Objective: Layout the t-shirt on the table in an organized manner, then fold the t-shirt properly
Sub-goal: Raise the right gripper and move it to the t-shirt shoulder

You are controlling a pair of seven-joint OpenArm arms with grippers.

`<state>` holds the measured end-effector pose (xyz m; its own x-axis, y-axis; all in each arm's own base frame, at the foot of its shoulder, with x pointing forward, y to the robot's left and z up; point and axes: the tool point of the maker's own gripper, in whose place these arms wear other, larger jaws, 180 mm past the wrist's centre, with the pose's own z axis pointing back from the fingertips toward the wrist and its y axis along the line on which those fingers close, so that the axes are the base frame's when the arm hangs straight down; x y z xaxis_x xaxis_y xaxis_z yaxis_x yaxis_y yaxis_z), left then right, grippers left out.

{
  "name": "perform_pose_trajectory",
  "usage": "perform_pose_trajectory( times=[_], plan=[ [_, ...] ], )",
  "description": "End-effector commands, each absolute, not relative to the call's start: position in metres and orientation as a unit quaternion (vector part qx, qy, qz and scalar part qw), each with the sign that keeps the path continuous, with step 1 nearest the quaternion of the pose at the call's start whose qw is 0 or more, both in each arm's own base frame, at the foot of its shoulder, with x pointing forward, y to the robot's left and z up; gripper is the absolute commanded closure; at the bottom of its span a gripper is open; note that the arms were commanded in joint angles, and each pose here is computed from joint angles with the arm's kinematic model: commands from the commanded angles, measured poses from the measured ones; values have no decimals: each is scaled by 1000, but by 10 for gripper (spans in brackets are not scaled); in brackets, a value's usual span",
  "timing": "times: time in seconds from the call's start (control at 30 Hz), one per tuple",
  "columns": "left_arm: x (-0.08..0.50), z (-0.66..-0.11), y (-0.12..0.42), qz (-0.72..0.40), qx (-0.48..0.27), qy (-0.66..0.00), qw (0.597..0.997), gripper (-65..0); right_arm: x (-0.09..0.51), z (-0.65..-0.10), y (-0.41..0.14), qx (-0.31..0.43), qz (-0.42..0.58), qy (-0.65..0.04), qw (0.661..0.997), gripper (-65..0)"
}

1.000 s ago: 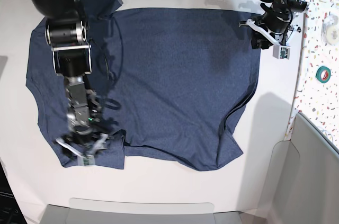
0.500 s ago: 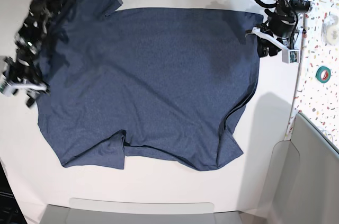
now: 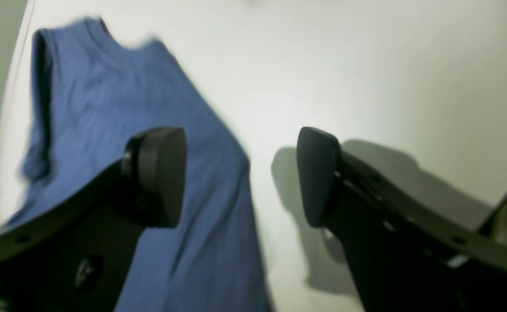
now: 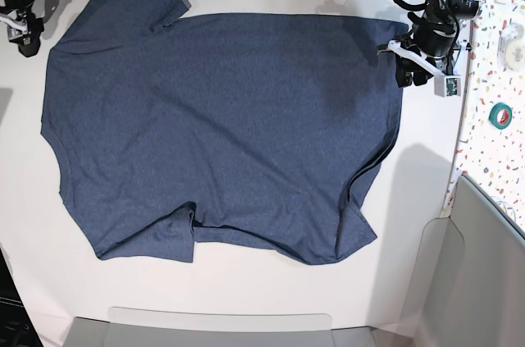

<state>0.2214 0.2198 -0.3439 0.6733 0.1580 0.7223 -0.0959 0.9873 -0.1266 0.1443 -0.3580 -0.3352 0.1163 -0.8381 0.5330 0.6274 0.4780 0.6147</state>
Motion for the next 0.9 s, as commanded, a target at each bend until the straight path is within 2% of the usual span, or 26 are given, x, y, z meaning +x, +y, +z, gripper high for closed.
perform_pose_trajectory(
  times=[0.0,0.17,0.33,0.67,0.87],
  plan=[
    [227,-333,221,64,-38,-419,905,-189,145,-324,-362,123,-491,-453,733,-394],
    [231,-331,221,64,-38,-424,903,-189,142,-327,-348,143,-467,-454,745,-394],
    [231,-331,221,64,-38,-424,903,-189,135,-344,-322,172,-464,-412,765,-394],
    [236,-328,221,64,-39,-430,900,-189,123,-370,-315,127,-453,-373,800,-394],
    [240,-326,220,63,-40,-435,898,-189,126,-413,-291,148,-448,-317,822,-393]
  ],
)
